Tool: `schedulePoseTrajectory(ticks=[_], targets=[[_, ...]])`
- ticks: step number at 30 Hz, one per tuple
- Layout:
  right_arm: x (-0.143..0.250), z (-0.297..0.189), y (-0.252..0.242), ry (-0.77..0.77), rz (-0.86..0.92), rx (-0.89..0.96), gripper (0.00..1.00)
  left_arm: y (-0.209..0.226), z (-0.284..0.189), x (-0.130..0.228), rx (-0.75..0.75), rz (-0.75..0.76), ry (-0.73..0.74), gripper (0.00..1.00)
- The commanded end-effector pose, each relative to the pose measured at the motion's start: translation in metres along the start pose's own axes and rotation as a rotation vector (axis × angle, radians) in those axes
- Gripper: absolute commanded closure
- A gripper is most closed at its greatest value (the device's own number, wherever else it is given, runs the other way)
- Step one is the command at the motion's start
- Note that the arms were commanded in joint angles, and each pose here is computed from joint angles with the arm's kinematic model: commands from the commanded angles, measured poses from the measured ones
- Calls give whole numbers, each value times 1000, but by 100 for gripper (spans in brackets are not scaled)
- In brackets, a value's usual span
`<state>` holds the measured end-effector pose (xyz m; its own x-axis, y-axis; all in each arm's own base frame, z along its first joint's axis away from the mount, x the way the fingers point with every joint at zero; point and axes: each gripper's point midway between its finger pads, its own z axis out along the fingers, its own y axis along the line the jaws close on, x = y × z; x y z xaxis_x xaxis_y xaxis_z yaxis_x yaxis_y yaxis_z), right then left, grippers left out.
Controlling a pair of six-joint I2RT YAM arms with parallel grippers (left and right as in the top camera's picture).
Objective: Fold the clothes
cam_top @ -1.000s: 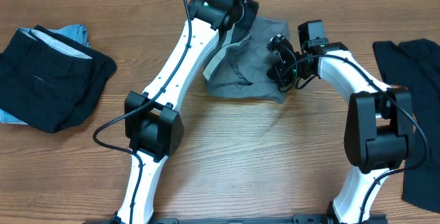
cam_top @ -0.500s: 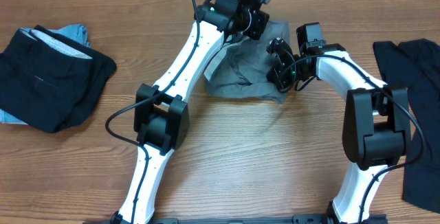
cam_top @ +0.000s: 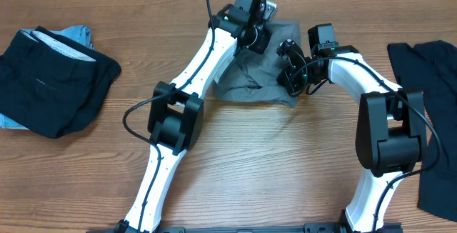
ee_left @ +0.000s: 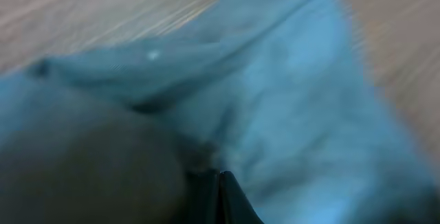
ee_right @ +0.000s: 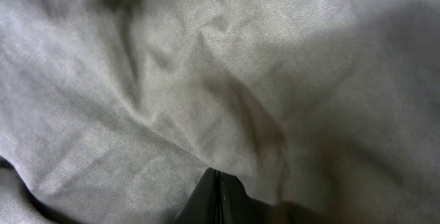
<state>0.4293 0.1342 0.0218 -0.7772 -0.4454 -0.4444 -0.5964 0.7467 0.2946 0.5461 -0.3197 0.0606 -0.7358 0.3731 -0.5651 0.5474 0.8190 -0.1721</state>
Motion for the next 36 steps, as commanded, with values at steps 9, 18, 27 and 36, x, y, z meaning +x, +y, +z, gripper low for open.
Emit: schedulePoseTrajectory(ticks=[9,18,27,36], targets=[[10,5,-5,26,22,11,96,165,-43,0,-714,-61,-17,90],[9,5,-6,23,20,13,96,160,-89,-47,-570,-144,-140,87],[-105,-86,19,-192,66,43,96,105,-134,-71,-424,-255,-192,86],[-142,-18,43,-277,-89,13,96,98,-92,11,-299,-397,115,88]])
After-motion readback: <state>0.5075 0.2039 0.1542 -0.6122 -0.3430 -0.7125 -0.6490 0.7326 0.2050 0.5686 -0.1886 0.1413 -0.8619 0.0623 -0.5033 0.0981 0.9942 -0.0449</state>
